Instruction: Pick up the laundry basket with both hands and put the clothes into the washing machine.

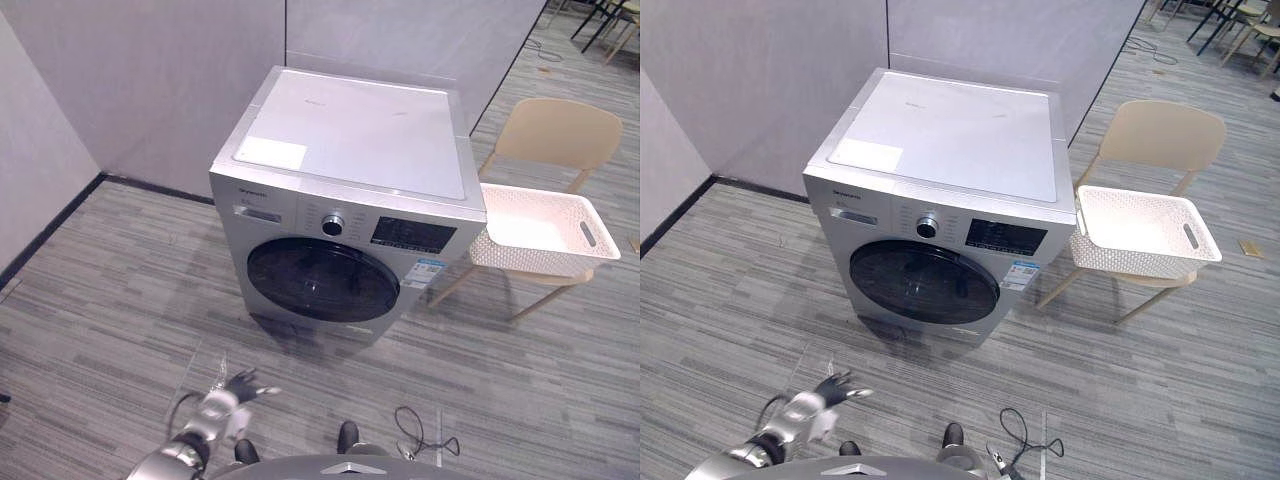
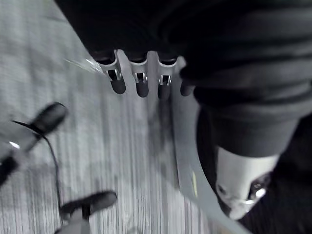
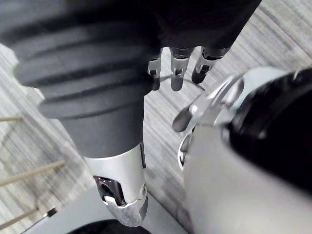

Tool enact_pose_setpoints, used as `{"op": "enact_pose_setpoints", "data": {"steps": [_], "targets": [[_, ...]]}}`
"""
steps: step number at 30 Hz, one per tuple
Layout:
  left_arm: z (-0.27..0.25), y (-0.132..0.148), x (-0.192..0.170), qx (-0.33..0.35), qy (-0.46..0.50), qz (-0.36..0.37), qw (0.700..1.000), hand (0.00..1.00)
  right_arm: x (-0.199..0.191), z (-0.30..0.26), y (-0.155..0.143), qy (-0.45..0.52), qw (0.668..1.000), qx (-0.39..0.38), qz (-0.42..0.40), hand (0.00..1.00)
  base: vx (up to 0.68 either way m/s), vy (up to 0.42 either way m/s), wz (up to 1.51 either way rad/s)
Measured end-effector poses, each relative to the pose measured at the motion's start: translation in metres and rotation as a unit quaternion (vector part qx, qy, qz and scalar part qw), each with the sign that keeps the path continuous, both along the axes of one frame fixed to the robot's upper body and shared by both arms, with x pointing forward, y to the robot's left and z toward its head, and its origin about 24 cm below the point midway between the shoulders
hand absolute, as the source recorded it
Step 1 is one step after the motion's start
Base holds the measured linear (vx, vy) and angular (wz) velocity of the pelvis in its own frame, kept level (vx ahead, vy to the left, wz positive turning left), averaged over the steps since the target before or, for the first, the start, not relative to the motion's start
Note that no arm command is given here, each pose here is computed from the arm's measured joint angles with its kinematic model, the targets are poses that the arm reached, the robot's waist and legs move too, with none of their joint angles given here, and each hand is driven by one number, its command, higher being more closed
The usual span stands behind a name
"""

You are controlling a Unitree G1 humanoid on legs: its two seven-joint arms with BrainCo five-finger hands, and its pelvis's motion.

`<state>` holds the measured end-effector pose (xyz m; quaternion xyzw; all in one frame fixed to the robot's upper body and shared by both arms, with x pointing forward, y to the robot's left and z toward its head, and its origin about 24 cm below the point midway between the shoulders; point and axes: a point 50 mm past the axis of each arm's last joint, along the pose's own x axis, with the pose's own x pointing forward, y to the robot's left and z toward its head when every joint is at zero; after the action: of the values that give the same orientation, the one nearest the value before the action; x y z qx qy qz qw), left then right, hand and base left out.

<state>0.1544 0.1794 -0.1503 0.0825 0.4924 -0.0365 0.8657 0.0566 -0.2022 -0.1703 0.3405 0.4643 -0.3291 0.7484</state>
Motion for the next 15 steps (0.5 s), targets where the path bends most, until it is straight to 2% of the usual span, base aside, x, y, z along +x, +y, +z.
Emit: {"op": "enact_pose_setpoints", "data": {"steps": [1, 3, 5, 9, 12, 14, 15], "targets": [[-0.003, 0.022, -0.016, 0.015, 0.015, 0.064, 0.998, 0.00, 0.008, 0.001, 0.000, -0.007, 1.000, -0.001, 0.014, 0.00, 0.04, 0.000, -0.01], [-0.005, 0.050, -0.039, 0.043, 0.033, 0.142, 0.988, 0.00, 0.015, 0.002, -0.001, -0.014, 1.000, 0.000, 0.017, 0.00, 0.04, 0.015, 0.18], [-0.005, 0.060, -0.050, 0.050, 0.040, 0.165, 0.984, 0.00, 0.018, 0.003, -0.003, -0.016, 1.000, -0.003, 0.021, 0.00, 0.05, 0.054, 0.62], [-0.014, 0.053, -0.089, 0.042, 0.081, 0.178, 0.980, 0.00, 0.015, 0.005, -0.019, -0.004, 0.998, -0.033, 0.052, 0.00, 0.12, 0.154, 0.79], [-0.018, 0.043, -0.104, 0.031, 0.095, 0.181, 0.978, 0.00, 0.012, 0.009, -0.035, -0.007, 0.997, -0.059, 0.039, 0.00, 0.17, 0.159, 1.08], [-0.017, 0.043, -0.102, 0.026, 0.089, 0.195, 0.976, 0.00, 0.012, 0.007, -0.030, -0.005, 0.998, -0.049, 0.036, 0.00, 0.20, 0.058, 1.27], [-0.016, 0.044, -0.100, 0.023, 0.081, 0.205, 0.975, 0.00, 0.011, 0.004, -0.018, -0.003, 0.999, -0.033, 0.038, 0.00, 0.27, 0.037, 1.33]]}}
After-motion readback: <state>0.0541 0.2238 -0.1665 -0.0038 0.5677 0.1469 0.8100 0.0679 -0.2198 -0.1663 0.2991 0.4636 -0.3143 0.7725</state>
